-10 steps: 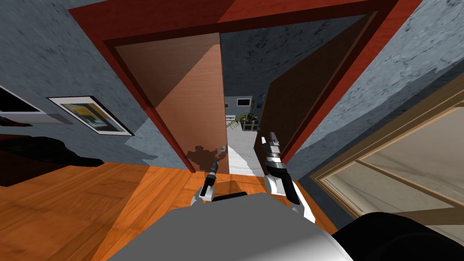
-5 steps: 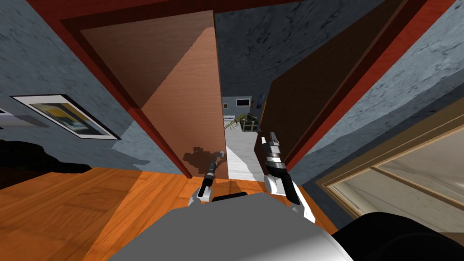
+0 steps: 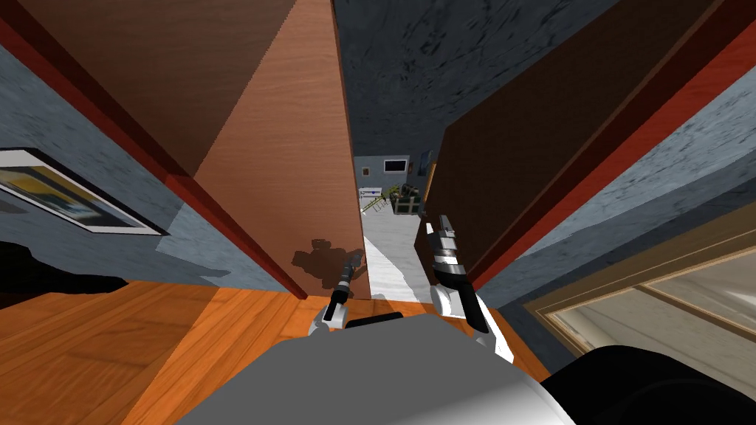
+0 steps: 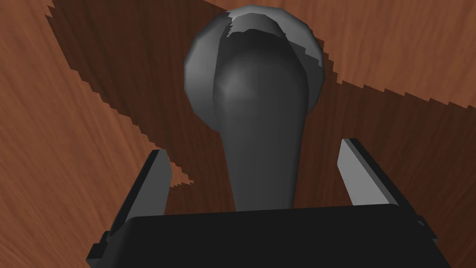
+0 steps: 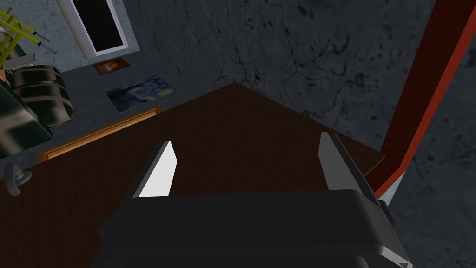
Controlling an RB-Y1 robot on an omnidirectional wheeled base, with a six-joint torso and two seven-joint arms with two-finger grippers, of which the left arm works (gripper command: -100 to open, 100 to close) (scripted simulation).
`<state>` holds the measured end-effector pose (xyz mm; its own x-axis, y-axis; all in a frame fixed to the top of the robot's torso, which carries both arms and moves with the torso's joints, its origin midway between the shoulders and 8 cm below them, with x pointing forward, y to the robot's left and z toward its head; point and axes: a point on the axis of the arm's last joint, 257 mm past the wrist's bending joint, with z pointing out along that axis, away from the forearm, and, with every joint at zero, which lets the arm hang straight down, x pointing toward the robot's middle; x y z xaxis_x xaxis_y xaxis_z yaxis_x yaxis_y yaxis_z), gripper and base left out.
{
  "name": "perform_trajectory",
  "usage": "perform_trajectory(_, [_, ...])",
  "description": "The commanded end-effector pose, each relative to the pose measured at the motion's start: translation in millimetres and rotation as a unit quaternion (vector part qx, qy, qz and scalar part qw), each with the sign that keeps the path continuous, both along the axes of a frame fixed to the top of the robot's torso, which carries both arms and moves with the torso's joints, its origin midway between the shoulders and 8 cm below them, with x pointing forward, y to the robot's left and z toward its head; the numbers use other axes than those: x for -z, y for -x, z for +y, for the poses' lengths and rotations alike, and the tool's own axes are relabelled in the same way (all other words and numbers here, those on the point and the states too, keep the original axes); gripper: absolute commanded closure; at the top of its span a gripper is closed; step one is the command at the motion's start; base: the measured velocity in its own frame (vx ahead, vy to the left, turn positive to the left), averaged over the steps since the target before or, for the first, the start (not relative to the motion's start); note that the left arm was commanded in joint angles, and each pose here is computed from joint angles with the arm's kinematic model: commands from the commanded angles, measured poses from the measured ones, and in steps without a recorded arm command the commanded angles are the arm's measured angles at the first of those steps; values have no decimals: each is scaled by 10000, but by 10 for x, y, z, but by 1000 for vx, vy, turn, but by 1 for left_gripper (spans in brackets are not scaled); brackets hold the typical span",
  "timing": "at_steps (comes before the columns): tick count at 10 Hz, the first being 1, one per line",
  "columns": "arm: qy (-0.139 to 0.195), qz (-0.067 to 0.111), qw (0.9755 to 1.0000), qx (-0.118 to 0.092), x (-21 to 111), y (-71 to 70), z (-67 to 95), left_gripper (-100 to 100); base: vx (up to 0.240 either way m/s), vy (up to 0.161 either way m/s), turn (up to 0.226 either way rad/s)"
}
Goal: Push the door open
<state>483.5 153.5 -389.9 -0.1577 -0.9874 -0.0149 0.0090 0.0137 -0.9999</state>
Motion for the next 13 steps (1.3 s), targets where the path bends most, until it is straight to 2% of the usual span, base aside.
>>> perform_trajectory(1, [-5, 0, 10000, -1, 3, 3, 6, 100, -10, -2, 5])
perform_trajectory(6, [-5, 0, 10000, -1, 3, 3, 6, 100, -8, 1, -5])
perform_trajectory(13, [-122, -15, 9991, -416, -8, -60, 486, 100, 166, -74, 34])
